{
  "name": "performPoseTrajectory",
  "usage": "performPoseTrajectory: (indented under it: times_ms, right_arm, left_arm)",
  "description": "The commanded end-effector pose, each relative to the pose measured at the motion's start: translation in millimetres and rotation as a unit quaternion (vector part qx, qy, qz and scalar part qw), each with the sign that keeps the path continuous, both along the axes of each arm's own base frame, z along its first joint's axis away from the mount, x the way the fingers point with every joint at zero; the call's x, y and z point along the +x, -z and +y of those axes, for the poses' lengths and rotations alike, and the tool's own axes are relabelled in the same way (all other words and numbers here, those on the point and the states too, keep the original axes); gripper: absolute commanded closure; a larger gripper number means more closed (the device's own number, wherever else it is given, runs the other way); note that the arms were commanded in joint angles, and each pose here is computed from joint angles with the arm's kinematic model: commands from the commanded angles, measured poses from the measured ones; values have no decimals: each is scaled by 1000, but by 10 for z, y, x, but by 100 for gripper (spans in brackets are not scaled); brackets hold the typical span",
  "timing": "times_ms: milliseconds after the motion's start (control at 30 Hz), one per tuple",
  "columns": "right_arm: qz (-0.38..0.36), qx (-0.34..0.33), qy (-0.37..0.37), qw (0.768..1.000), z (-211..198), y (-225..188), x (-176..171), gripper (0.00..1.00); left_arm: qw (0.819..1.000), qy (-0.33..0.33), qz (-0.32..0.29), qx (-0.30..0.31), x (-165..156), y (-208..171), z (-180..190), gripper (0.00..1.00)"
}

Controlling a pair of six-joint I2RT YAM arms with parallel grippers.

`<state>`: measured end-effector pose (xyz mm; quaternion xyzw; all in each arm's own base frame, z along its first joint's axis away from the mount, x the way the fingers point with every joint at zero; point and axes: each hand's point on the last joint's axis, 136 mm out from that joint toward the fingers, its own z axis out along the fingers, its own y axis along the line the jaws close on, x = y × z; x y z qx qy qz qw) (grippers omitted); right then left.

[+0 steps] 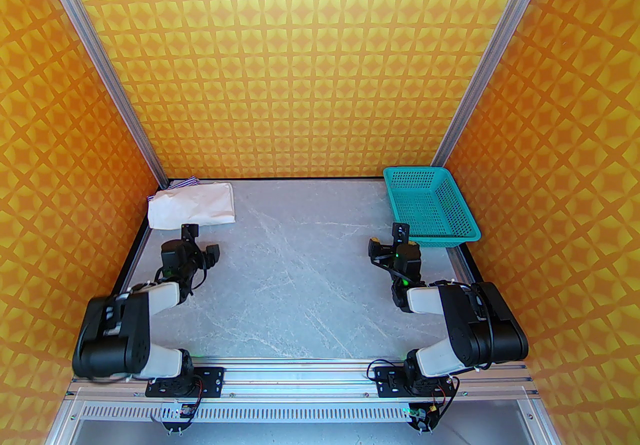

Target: Fold and stack the mixed laundry pile

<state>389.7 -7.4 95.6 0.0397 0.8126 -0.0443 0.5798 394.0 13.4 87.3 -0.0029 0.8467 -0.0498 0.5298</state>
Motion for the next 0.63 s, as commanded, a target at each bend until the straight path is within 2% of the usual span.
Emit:
performPoseTrajectory:
  times_ms: [0,200,267,600]
  right_arm:
    - [-30,0,-9,1000,24,-181,61,1]
    - [-29,1,-10,1000,30,-174,61,1]
    - [-29,0,-11,1000,33,-180,65,1]
    - [-21,-2,-35,999,109,-156,92,2]
  left_arm:
    - [996,15,-92,14,73,-310,-5,21]
    - [997,-10,-76,29,94,-227,40,0]
    - [995,-18,-96,27,67,-224,59,1]
    - [996,-18,-88,29,73,-212,57,1]
